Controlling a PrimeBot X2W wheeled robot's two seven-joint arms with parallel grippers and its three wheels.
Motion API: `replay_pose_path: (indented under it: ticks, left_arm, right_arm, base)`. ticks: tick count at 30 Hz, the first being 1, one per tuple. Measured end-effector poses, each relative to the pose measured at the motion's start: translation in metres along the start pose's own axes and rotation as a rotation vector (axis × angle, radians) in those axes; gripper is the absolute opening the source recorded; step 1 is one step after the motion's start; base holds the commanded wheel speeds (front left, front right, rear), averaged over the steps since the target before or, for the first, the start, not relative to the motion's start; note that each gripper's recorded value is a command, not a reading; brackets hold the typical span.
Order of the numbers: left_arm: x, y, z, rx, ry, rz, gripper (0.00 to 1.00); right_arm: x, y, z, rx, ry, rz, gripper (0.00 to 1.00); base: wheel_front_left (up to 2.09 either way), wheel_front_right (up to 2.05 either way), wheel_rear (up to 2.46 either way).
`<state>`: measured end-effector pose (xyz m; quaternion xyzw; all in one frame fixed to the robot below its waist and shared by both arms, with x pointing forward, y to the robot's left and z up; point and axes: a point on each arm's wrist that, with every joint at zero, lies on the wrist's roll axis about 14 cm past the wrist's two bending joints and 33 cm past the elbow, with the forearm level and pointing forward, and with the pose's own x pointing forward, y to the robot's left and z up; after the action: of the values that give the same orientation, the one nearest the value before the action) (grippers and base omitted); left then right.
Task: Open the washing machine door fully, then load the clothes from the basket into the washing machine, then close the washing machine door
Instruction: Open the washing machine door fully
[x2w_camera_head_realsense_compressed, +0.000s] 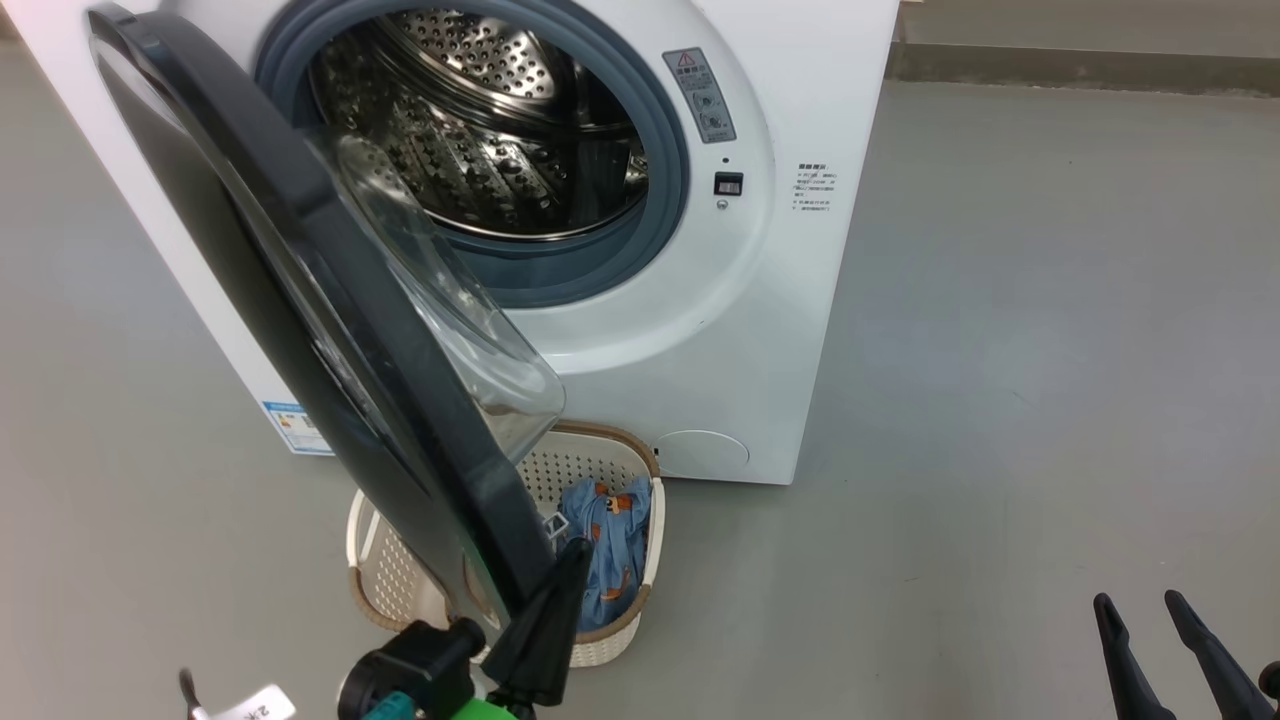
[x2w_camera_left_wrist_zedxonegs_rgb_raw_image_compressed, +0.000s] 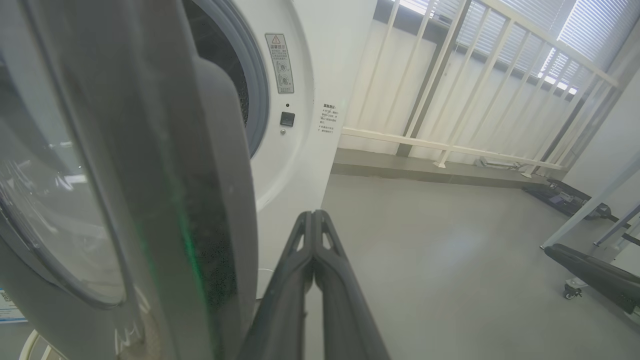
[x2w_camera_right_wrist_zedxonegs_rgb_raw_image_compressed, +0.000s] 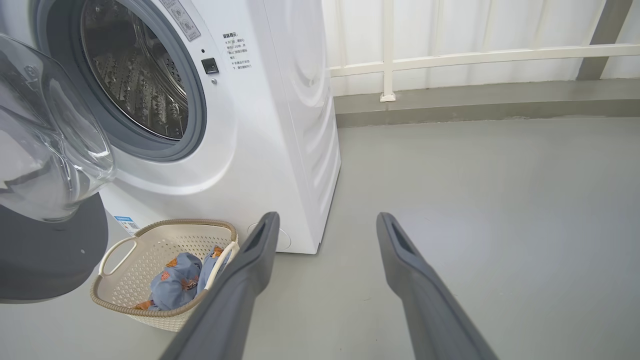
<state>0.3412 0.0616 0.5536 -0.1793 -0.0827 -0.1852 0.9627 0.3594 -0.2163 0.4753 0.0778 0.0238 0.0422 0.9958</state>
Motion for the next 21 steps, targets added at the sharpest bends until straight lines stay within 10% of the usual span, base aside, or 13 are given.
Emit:
replay_pose_path:
  ticks: [21]
  left_arm:
    - [0.003,0.03,-0.004,-0.022,0.015,0.088,0.0]
  right_arm:
    - [0.004,0.003,0.002,0.004,-0.007,0.008,1.0]
  base:
    - [0.0,0.0,0.0]
